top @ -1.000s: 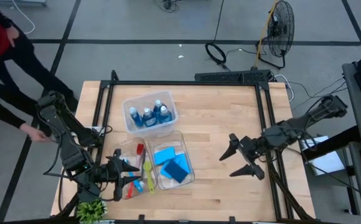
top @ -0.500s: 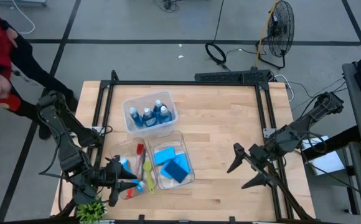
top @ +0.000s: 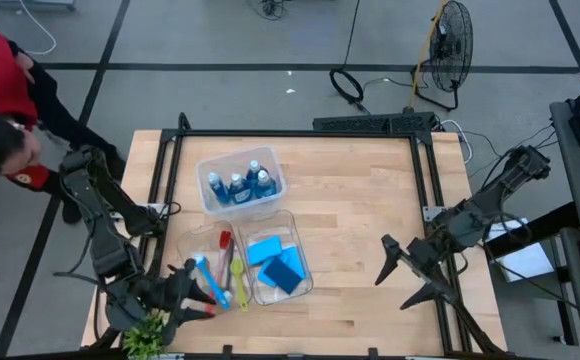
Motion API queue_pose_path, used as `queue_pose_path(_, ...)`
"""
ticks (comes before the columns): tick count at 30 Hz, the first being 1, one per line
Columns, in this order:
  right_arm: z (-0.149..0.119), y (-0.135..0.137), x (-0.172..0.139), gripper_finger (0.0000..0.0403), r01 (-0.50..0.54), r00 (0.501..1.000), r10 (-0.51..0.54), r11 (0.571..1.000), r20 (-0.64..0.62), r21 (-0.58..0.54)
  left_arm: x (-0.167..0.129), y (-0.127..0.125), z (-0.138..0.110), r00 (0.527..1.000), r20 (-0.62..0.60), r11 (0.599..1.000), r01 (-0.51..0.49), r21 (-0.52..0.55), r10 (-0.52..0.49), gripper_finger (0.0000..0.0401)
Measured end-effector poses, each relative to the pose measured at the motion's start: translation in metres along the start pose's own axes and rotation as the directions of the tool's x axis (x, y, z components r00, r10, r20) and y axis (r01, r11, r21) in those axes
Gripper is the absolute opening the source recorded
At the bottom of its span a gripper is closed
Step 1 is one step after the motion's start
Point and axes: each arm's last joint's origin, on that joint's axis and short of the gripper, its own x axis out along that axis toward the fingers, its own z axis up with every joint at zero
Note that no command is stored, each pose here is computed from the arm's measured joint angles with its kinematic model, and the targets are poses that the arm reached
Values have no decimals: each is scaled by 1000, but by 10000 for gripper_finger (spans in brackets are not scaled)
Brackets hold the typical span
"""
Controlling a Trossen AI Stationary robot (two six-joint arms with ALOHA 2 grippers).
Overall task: Pick & Place Kitchen Sink Supplies
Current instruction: Return to Home Position
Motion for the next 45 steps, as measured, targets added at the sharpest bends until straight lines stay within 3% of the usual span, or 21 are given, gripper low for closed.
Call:
queue_pose_path(4,1,1,-20,318,56,998,-57,998,-10,-3,-17,-7,16,983,25,975,178,133,-183,132)
queue_pose_path(9,-9,0,-40,318,66,998,-67,989,-6,-134,-36,11,21,955,67,912,254,321,-289,132)
queue_pose_path(14,-32,-13,-61,318,94,995,-92,983,25,-155,-38,60,-13,916,56,865,354,355,-397,132)
queue_pose_path(20,-67,-27,-83,318,101,991,-83,980,109,-174,-40,114,-57,854,127,828,436,351,-504,132)
queue_pose_path(25,-92,-37,-94,318,107,985,-83,981,149,-163,-41,142,-84,821,171,813,467,346,-545,132)
queue_pose_path(31,-109,-42,-103,318,99,978,-64,980,200,-172,-40,160,-104,796,185,791,486,372,-577,131)
queue_pose_path(35,-116,-45,-105,318,96,974,-56,980,219,-173,-40,162,-107,796,180,782,476,402,-577,131)
queue_pose_path(40,-121,-46,-107,318,93,972,-51,980,232,-176,-42,161,-107,763,157,723,495,482,-627,132)
queue_pose_path(45,-128,-49,-104,318,95,977,-54,977,208,-191,-41,161,-107,762,151,717,496,489,-630,132)
